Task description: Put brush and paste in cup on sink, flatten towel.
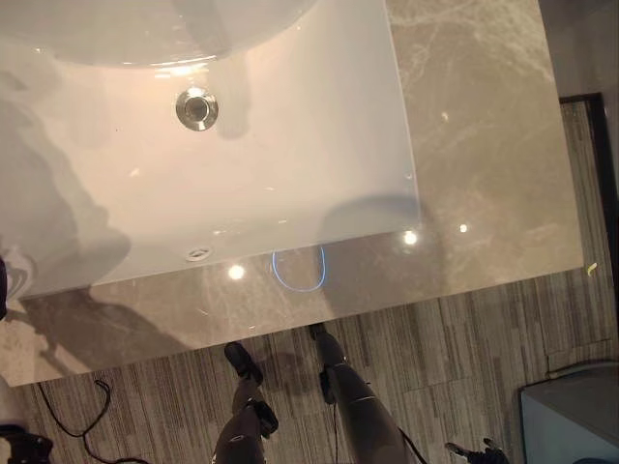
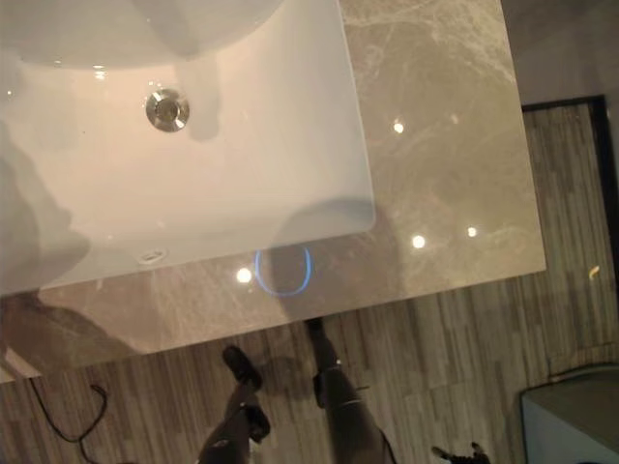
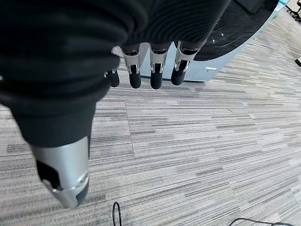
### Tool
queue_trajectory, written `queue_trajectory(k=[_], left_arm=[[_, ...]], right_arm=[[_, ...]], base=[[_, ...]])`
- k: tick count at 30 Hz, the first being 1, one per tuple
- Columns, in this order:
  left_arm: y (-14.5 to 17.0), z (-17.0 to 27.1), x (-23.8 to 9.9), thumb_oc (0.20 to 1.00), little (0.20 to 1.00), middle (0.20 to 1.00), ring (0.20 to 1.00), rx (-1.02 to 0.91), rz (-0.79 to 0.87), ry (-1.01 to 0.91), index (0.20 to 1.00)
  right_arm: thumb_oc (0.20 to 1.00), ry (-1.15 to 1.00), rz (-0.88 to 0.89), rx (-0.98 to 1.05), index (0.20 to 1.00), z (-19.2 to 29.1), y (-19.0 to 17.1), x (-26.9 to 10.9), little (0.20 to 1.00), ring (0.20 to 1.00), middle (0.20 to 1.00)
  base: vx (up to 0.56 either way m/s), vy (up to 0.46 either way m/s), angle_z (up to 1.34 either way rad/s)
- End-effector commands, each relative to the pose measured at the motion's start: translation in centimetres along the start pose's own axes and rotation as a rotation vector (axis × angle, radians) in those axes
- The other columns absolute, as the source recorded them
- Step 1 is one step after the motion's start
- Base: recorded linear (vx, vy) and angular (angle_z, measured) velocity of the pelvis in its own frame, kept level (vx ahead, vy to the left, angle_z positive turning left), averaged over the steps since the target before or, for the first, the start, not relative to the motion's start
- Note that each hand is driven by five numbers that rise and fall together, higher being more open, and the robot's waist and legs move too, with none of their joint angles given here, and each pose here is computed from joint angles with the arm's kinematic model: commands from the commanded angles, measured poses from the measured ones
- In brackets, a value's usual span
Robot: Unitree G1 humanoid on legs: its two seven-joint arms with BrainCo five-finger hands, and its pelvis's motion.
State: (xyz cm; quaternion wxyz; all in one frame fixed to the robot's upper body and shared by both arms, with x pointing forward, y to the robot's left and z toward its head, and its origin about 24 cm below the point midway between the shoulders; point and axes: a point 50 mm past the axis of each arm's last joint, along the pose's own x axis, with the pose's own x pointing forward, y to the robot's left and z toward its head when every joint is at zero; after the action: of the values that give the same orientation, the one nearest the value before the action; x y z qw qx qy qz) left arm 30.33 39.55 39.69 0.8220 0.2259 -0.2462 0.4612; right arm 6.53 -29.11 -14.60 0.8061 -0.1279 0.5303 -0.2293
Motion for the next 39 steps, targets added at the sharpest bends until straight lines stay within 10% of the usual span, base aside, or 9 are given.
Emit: queue_trajectory(k=[1, 14, 39], left_arm=[[2.8, 2.5, 1.2, 0.200, 0.200, 0.200, 0.200, 0.014, 0.083, -0.053, 0.200], [-1.9, 9.9, -0.1, 0.200, 0.200, 0.200, 0.200, 0.093, 0.029, -0.413, 0.200], [-7.9, 5.5, -2.4, 0.200, 0.200, 0.200, 0.200, 0.124, -0.108, -0.234, 0.200]], right_arm=[[1.000, 0.064, -0.096, 0.055, 1.000, -0.1, -1.8, 0.4, 1.000, 1.000, 1.000], [1.000, -0.001, -0.065, 0.053, 1.000, 1.1, -0.3, 0.3, 1.000, 1.000, 1.000], [1.000, -0.001, -0.060, -0.023, 1.000, 2.1, -1.3, 0.8, 1.000, 1.000, 1.000]], base=[[0.00, 0.000, 0.00], [0.01, 0.000, 0.00], [-0.03, -0.008, 0.00]])
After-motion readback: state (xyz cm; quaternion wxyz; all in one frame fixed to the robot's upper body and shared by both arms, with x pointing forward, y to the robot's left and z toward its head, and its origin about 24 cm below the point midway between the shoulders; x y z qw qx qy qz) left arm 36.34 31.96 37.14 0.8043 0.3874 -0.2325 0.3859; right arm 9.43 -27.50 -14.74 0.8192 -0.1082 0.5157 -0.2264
